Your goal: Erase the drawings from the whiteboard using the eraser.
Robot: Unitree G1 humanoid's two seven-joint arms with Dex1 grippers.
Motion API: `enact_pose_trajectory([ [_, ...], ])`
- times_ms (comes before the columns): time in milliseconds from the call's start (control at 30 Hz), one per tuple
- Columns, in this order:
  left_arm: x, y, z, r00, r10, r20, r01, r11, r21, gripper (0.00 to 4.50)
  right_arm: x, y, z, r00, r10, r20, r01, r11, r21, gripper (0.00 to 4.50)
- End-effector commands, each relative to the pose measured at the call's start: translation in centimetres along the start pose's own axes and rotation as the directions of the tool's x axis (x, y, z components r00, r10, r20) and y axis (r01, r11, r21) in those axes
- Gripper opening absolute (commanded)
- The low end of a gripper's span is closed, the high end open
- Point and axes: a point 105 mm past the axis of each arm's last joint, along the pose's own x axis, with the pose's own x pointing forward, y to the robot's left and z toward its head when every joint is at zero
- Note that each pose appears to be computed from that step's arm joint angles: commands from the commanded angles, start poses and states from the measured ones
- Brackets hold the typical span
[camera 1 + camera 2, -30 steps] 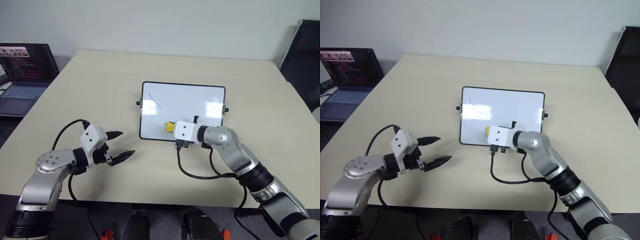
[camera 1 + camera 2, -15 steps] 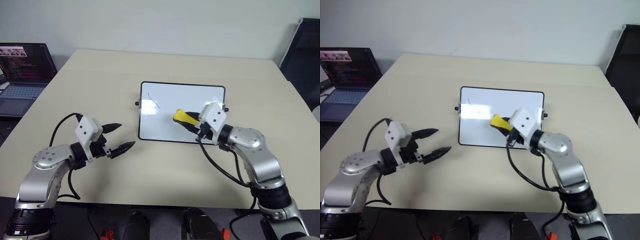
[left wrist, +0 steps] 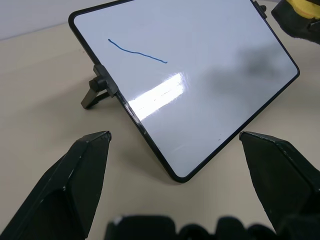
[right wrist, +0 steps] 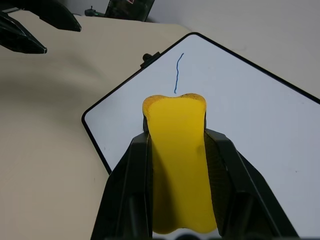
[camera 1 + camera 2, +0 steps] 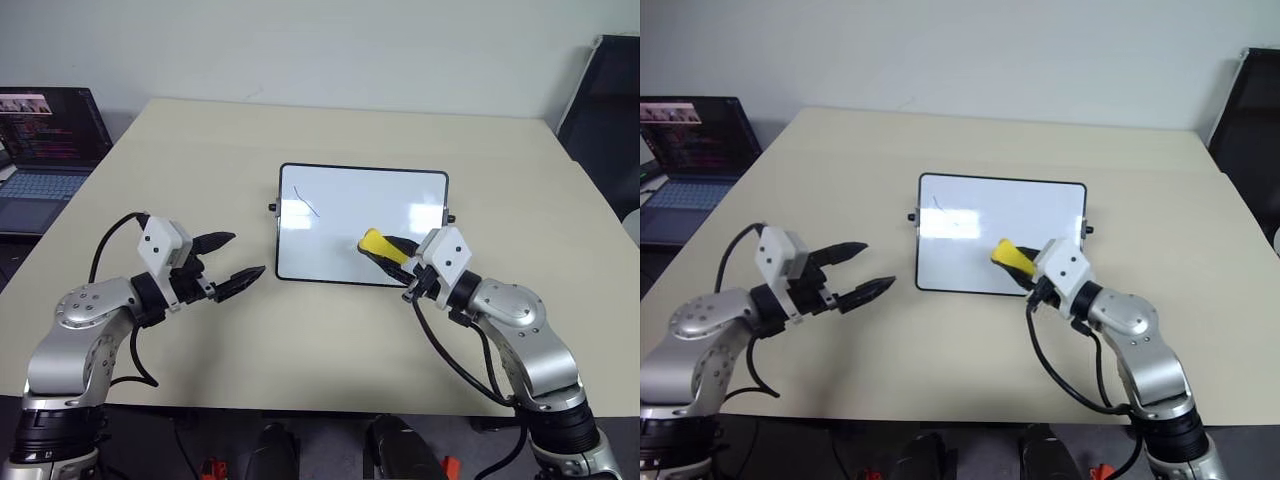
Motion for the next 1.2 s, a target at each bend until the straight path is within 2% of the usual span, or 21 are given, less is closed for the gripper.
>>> enact_pose_trajectory([
  [33,-0.3,0.2,2.0,0.999,0.011,0.043,-0.013,0.999,0.047,4.50,0.1,-0.5,1.1,0.998,-0.023,0.056,0.024,1.000,-0.018,1.09],
  [467,-0.1,0.2,2.2,0.999,0.016,0.043,-0.018,0.998,0.059,4.50,1.2,-0.7,1.5,0.998,-0.016,0.056,0.019,0.999,-0.043,1.09],
  [733,0.3,0.3,1.9,0.999,0.004,0.032,-0.006,0.998,0.064,4.50,6.9,-2.1,4.1,0.996,-0.056,0.067,0.063,0.992,-0.107,1.09],
  [900,0.6,0.1,1.8,1.000,-0.014,0.024,0.013,0.998,0.069,4.50,10.4,-1.6,5.1,0.999,-0.034,0.031,0.038,0.988,-0.151,1.09],
  [1200,1.0,0.3,2.0,0.999,-0.036,0.021,0.034,0.996,0.082,4.50,14.7,-2.6,4.9,0.996,-0.033,-0.081,0.019,0.985,-0.169,1.09],
])
